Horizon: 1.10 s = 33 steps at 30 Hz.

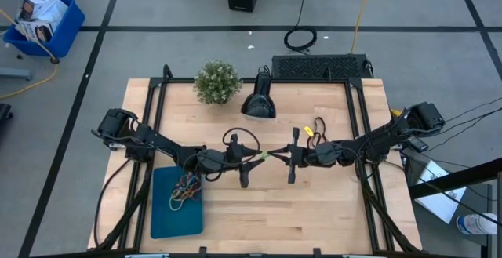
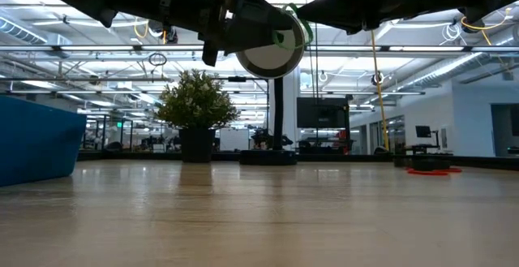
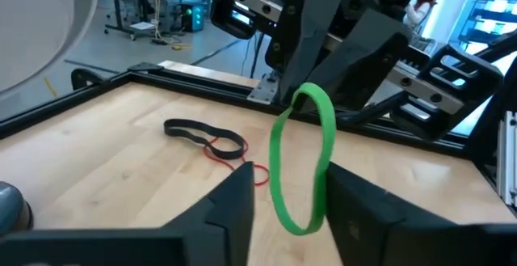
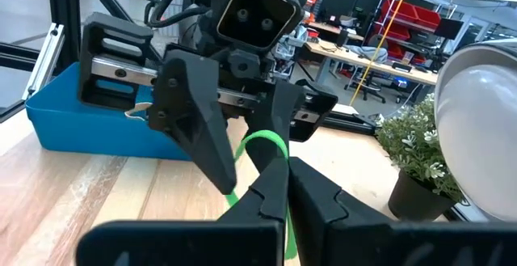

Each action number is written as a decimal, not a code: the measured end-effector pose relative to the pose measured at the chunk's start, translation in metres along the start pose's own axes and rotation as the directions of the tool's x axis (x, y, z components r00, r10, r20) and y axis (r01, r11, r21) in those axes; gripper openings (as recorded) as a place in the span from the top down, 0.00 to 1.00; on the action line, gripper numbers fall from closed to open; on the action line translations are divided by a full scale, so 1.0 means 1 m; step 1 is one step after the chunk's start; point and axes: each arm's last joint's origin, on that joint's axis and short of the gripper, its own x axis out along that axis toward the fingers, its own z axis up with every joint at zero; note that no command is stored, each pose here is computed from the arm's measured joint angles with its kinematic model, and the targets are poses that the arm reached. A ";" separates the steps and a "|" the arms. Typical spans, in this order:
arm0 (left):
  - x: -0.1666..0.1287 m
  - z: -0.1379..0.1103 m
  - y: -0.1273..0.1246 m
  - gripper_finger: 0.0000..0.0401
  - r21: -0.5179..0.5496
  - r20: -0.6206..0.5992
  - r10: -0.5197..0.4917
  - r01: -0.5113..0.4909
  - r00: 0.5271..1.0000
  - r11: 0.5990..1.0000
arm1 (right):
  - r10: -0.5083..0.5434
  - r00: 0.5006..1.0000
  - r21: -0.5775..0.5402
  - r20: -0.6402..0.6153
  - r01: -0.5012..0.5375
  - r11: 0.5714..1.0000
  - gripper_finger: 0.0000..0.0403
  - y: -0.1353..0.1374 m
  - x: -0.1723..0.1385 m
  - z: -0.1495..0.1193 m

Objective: Pick and place rubber bands into bin
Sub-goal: Put the green rubber band into the blue bin

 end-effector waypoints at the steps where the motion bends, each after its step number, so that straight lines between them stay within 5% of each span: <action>1: 0.000 0.000 0.000 0.67 0.001 -0.001 0.000 0.000 1.000 1.000 | 0.000 1.000 -0.001 -0.002 0.000 1.000 1.00 0.000 0.000 0.000; 10: 0.000 -0.001 -0.002 0.97 0.002 -0.016 -0.068 0.068 0.998 0.998 | 0.002 1.000 -0.002 -0.005 -0.002 1.000 1.00 0.000 0.000 -0.001; 24: 0.000 -0.001 -0.003 0.97 0.001 -0.021 -0.091 0.091 0.996 0.996 | 0.003 1.000 0.073 -0.005 -0.002 0.997 0.96 0.000 0.000 0.000; 33: 0.000 -0.001 -0.004 0.98 0.002 -0.026 -0.115 0.115 0.993 0.993 | 0.004 1.000 0.030 -0.010 -0.003 1.000 0.77 0.000 0.000 -0.001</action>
